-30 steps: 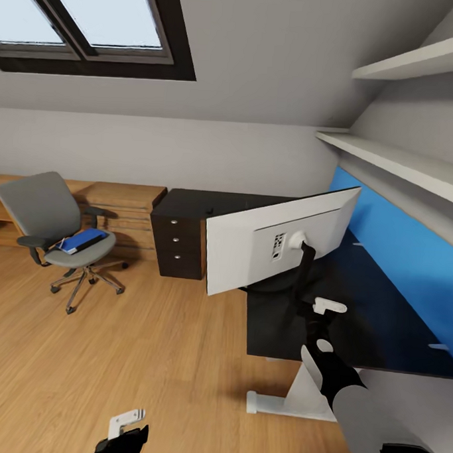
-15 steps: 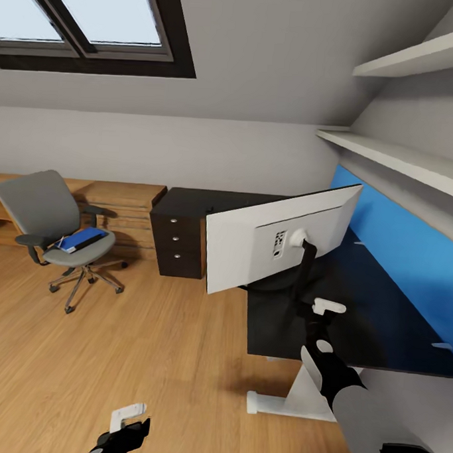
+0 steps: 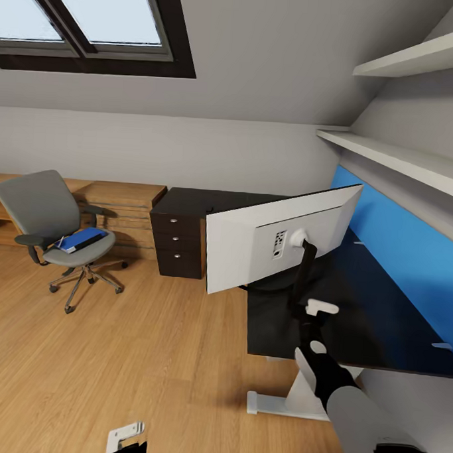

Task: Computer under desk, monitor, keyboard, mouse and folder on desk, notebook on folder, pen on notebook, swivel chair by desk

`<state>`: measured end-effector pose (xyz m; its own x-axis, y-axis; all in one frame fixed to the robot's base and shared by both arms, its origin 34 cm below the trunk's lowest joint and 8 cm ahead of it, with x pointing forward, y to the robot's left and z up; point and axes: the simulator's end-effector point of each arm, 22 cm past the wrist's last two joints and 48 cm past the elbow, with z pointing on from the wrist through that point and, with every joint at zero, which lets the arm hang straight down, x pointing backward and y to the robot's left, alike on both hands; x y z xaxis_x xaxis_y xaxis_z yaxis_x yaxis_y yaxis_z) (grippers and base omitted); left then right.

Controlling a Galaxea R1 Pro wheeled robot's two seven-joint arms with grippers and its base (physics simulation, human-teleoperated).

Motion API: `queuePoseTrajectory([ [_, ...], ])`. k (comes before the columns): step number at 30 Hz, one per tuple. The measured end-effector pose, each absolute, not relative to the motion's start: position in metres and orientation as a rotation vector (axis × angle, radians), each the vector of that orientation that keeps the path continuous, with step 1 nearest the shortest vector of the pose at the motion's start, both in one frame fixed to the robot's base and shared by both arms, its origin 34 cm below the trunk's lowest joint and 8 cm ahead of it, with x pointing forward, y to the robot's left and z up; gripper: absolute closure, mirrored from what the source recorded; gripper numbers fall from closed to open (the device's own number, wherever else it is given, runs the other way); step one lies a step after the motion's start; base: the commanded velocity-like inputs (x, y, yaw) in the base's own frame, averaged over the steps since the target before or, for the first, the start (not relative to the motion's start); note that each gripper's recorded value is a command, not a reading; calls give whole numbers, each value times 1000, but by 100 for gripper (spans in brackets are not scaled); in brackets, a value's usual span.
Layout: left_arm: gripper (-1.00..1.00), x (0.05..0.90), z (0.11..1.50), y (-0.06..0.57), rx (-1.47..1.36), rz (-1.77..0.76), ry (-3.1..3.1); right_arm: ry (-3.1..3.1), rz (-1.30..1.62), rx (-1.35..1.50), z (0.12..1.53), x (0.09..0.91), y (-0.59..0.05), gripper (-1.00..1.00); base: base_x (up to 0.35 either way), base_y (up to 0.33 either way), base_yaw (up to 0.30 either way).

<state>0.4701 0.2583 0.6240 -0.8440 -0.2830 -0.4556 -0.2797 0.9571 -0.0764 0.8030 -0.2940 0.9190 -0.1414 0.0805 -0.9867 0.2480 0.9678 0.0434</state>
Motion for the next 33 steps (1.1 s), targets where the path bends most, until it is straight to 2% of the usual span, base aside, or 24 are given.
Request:
queuePoseTrajectory([
  [24,-100,453,615,265,-402,13,2658,1748,-147,244,904,797,-290,-100,1,0,0],
  [33,-100,455,617,269,-405,25,2624,1747,-148,243,904,796,-291,-100,121,0,0],
])
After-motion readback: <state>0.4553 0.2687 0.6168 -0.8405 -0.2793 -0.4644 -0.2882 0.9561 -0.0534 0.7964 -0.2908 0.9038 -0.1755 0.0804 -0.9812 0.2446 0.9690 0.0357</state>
